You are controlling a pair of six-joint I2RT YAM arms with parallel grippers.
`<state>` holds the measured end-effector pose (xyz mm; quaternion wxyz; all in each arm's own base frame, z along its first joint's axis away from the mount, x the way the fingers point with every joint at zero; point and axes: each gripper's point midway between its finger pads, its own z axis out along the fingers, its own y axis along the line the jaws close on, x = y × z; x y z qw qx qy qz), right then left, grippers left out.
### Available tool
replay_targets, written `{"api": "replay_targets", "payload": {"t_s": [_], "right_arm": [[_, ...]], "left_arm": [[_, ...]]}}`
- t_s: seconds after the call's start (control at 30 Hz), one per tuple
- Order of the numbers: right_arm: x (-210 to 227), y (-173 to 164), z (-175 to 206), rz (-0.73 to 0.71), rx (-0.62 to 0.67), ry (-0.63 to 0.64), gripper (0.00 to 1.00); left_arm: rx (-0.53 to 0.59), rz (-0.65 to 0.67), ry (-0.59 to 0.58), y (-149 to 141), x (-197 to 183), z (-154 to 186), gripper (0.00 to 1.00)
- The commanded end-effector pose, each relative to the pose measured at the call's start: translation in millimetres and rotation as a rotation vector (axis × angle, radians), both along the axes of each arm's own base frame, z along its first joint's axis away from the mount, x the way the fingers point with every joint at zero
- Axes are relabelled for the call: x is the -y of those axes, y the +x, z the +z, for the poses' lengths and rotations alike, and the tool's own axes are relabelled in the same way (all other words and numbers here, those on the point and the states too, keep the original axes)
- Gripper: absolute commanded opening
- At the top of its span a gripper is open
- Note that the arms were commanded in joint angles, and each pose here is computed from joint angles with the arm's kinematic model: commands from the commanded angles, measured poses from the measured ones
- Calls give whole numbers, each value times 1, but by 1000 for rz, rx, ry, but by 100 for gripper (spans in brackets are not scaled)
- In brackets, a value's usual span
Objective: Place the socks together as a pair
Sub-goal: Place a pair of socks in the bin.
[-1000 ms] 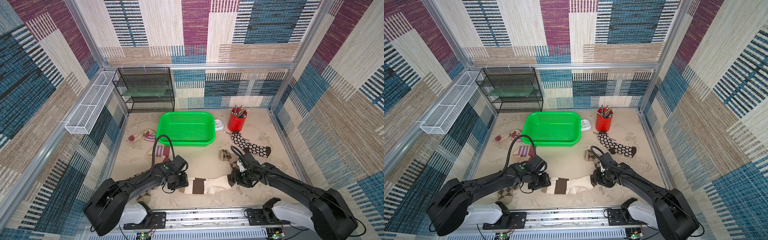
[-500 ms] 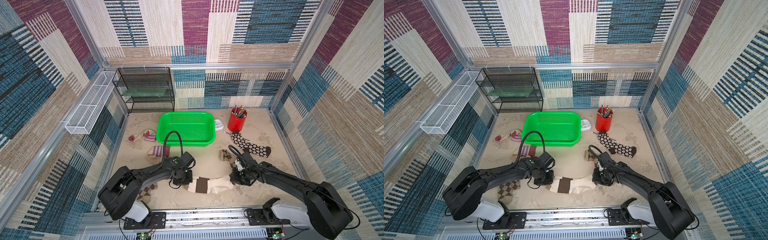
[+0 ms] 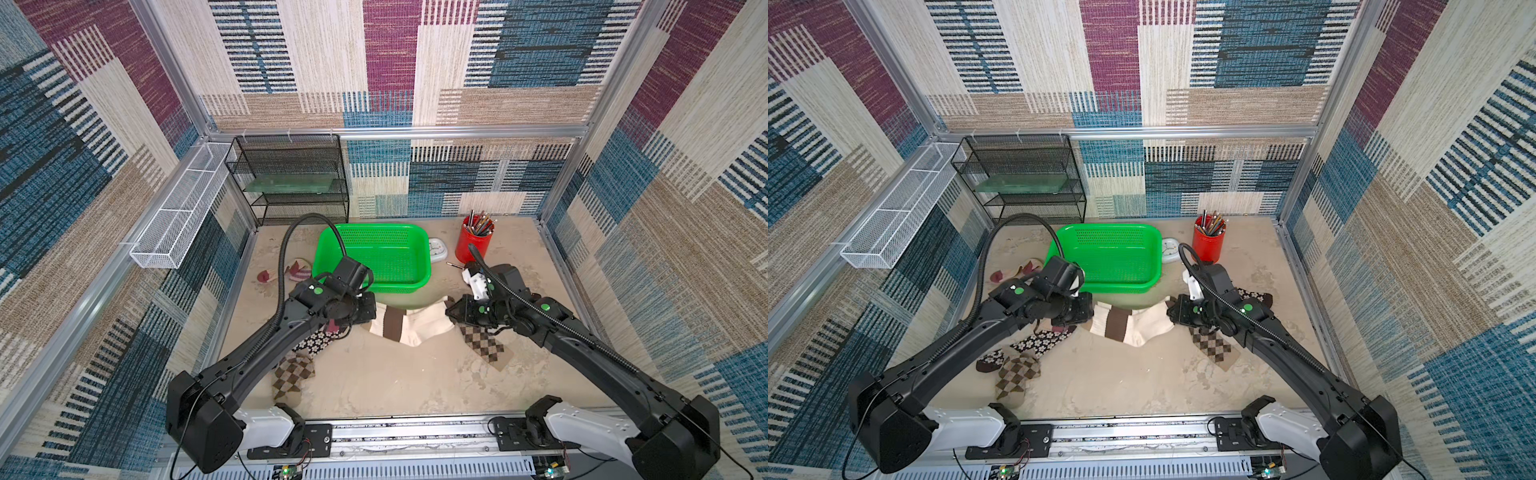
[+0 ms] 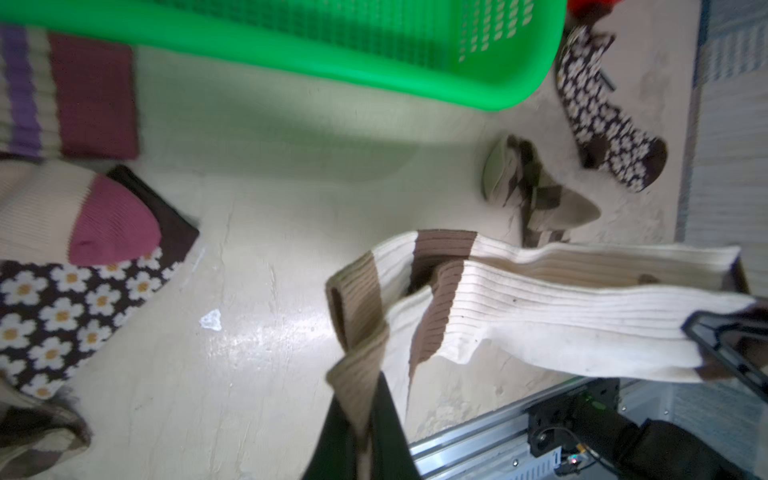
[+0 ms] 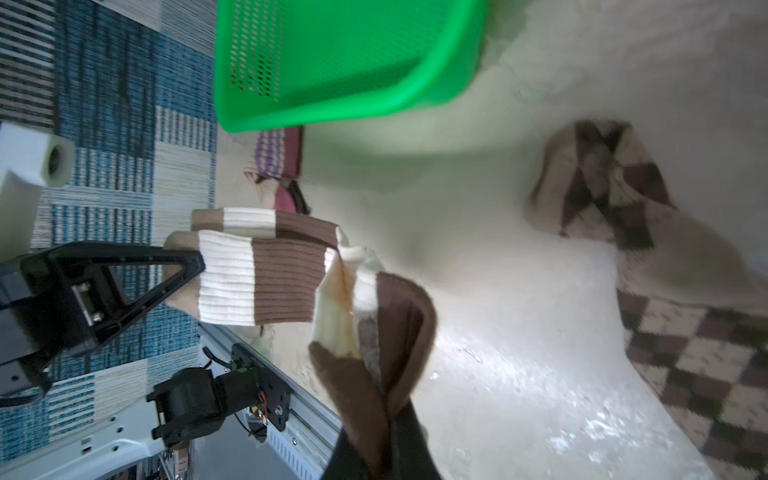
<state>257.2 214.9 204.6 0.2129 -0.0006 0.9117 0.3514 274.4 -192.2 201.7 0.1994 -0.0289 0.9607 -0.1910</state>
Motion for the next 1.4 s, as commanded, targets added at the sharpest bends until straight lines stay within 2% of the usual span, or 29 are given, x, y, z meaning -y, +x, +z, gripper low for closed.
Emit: {"api": "replay_targets", "payload": {"t_s": [0.0,0.17,0.3,0.43,0.67,0.87,1.0,1.1,1.2,1.27,1.33,1.37], "right_arm": [[-20,27,25,42,49,26,1],[-50,77,44,63,63,38,1],[-72,118,46,81,72,45,1],[-85,149,28,96,43,19,1],[-83,197,-29,61,-15,-42,1],[-80,221,-65,39,-47,-71,3],[-82,230,-80,39,-65,-101,6],[-78,235,-87,21,-72,-141,13],[-73,239,-89,-6,-73,-170,21],[-69,240,-92,-16,-78,-191,29],[-64,239,-93,-32,-89,-217,44],[-62,238,-91,-36,-88,-223,48]], "left_arm": [[1,-36,36,14,-15,14,8],[42,-8,33,65,-31,37,7],[52,17,51,101,-43,37,7],[39,32,68,133,-52,25,7],[-2,40,122,181,-62,-7,8],[-31,42,142,214,-64,-29,8],[-77,26,174,224,-65,-48,8],[-95,27,214,227,-70,-62,10],[-103,37,248,230,-76,-71,17],[-102,42,257,232,-79,-72,29],[-103,47,265,233,-81,-72,38],[-100,48,268,234,-82,-70,44]]}}
